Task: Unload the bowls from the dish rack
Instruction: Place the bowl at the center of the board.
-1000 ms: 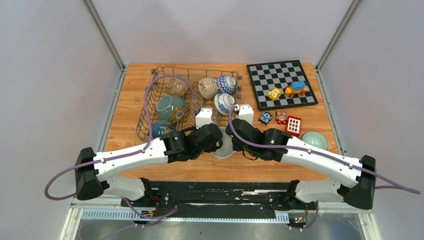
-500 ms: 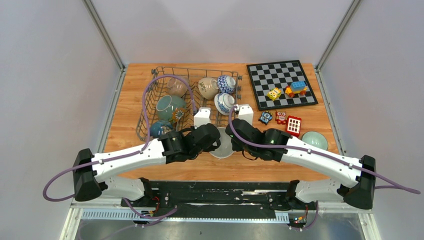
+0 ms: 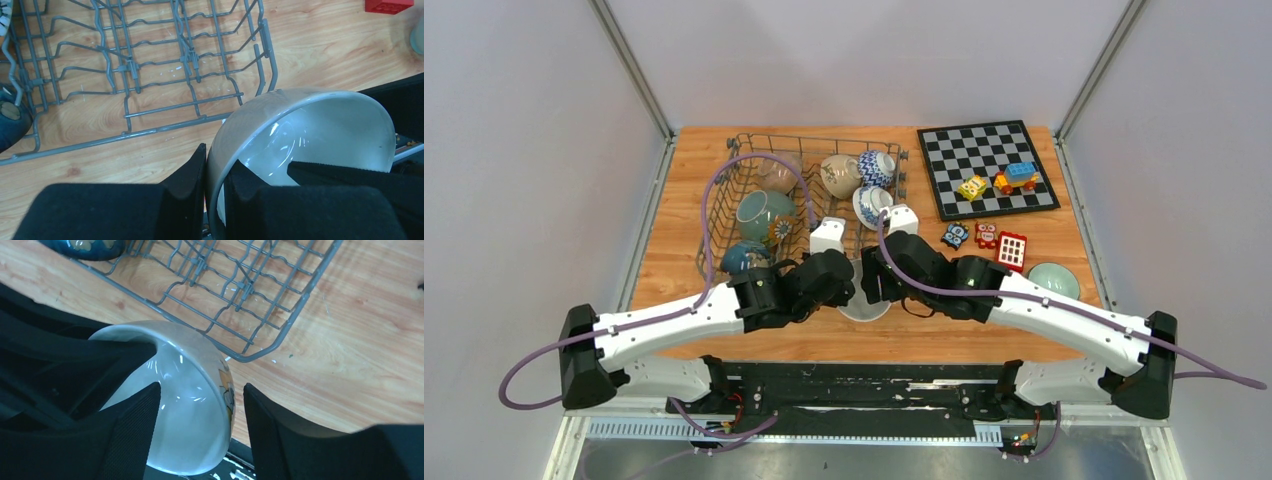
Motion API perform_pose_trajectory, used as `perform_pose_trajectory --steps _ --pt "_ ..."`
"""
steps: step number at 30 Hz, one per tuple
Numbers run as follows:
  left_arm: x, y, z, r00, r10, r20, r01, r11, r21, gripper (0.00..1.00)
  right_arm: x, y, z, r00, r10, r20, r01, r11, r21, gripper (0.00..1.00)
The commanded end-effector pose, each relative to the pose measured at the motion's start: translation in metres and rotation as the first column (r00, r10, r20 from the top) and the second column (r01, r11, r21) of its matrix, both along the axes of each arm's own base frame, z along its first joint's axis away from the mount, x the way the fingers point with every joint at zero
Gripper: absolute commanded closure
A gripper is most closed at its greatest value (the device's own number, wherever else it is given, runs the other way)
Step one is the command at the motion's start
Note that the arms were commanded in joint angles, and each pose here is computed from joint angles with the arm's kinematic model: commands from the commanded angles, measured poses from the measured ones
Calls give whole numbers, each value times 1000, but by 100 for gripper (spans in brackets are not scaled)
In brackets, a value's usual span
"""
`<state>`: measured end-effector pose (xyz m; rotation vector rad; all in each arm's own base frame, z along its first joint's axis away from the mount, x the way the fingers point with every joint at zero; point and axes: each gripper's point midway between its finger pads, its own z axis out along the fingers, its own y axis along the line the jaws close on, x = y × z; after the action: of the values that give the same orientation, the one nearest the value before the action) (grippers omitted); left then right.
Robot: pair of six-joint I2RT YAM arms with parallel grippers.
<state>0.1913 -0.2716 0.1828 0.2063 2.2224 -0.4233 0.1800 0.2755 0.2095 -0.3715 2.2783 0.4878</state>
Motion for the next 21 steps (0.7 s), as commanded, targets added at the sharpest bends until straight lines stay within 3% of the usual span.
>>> perform_pose_trajectory --steps 1,5,11,15,21 --pt "10 -5 40 996 6 90 3 996 -93 100 0 7 31 996 67 52 -70 996 58 31" --pt "24 14 57 992 53 113 -43 995 -90 100 3 -9 53 992 65 105 -67 998 16 23" --pt "83 90 85 955 260 142 -245 963 -117 100 5 -56 71 970 37 242 -29 999 -36 23" --pt "128 151 98 884 449 127 -425 887 -177 100 -4 -65 50 966 70 250 -65 997 -29 25" --pt "191 247 93 704 710 39 -680 688 -254 100 -18 -64 6 974 116 196 -117 993 -6 27"
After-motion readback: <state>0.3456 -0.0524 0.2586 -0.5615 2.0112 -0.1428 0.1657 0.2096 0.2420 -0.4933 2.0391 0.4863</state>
